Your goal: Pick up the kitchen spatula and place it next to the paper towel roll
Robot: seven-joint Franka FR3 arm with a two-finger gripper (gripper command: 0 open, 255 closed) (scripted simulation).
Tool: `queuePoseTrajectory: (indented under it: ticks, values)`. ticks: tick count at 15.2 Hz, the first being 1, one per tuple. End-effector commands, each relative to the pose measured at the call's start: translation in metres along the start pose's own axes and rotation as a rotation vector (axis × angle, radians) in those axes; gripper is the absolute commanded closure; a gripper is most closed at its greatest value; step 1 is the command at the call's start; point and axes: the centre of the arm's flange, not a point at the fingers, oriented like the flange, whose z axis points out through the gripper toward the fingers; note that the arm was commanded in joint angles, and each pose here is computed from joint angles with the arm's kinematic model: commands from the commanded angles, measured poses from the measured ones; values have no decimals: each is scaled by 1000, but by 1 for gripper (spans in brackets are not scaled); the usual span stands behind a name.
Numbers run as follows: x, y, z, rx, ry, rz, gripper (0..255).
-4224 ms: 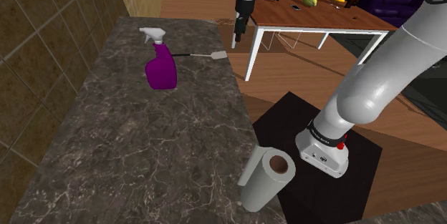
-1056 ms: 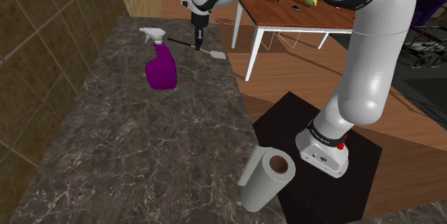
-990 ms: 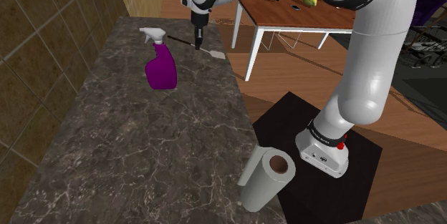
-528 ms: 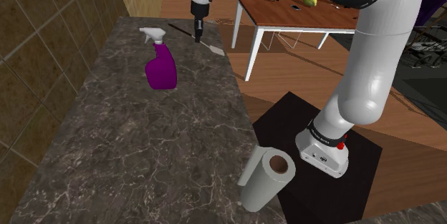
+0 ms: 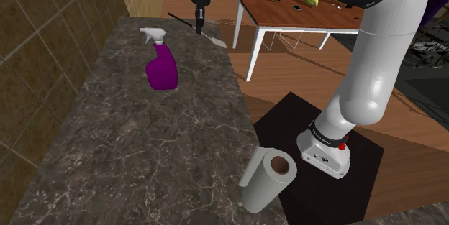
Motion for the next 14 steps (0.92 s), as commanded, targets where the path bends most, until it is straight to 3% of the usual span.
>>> queuePoseTrajectory:
  ticks: [1, 14]
  values:
    - [0, 0, -10, 0, -1, 0, 255]
    - [5, 0, -78, 0, -1, 0, 255]
